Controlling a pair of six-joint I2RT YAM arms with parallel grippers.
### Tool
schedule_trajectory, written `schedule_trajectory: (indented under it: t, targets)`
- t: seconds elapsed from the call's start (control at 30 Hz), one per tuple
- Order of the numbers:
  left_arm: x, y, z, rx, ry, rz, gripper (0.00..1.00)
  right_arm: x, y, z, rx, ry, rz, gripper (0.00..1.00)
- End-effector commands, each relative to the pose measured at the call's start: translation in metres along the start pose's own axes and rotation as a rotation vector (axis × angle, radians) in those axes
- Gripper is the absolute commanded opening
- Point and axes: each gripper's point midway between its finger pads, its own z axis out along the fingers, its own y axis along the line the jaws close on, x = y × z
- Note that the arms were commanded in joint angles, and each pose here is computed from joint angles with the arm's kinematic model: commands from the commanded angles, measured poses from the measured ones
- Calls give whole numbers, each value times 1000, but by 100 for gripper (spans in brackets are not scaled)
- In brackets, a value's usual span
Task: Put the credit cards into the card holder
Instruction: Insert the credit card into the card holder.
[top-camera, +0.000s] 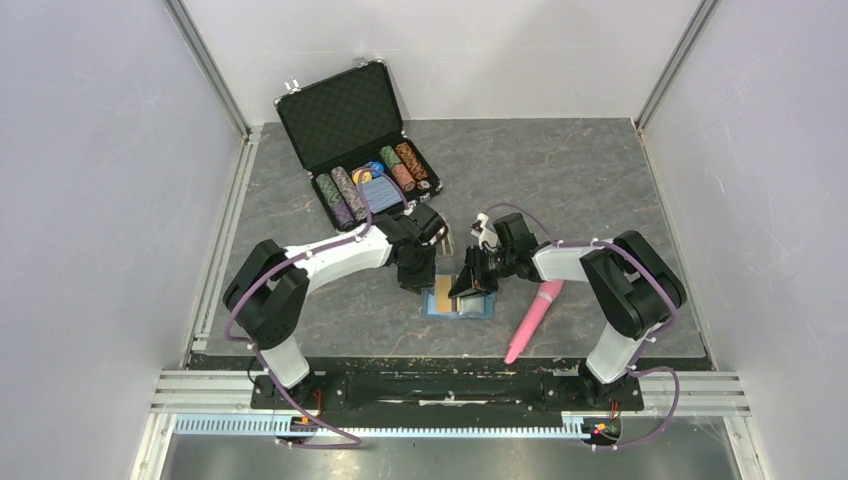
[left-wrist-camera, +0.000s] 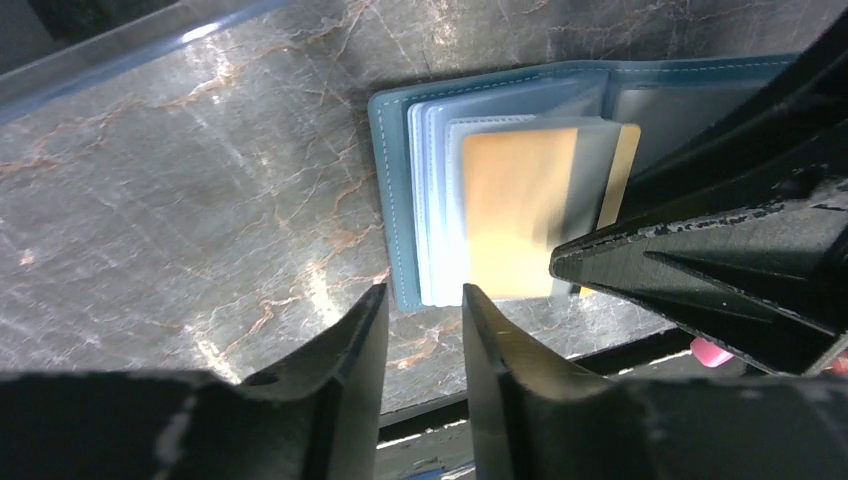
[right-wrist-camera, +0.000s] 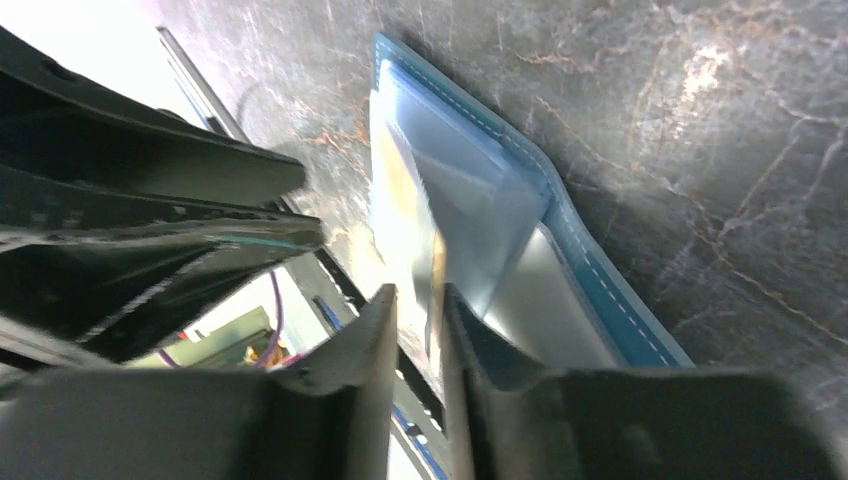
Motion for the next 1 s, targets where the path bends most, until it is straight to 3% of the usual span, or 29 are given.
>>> schedule_trajectory:
  t: [0.0,0.2,0.4,0.5,0.73,0.97]
  targets:
    - [-15,0,-26,18,-63,34,42,-3,2,-1,17,17,-27,30]
    - [-18,-20,-25,171,-42,-16,45,0,4,-7,52,52,-46,48]
    - [-26,-27,-22,275,-28,-62,42,-8,7,-13,92,73,-102,57]
    - [-28,-25,-17,290,-8,-74,39,-10,11,-10,71,87,-106,53]
    - [-23,-20,-6,277,23,-81,32,-2,7,1,36,146,-70,33]
    - [-18,-17,2,273,43,-103,28,2,6,9,31,164,-65,31]
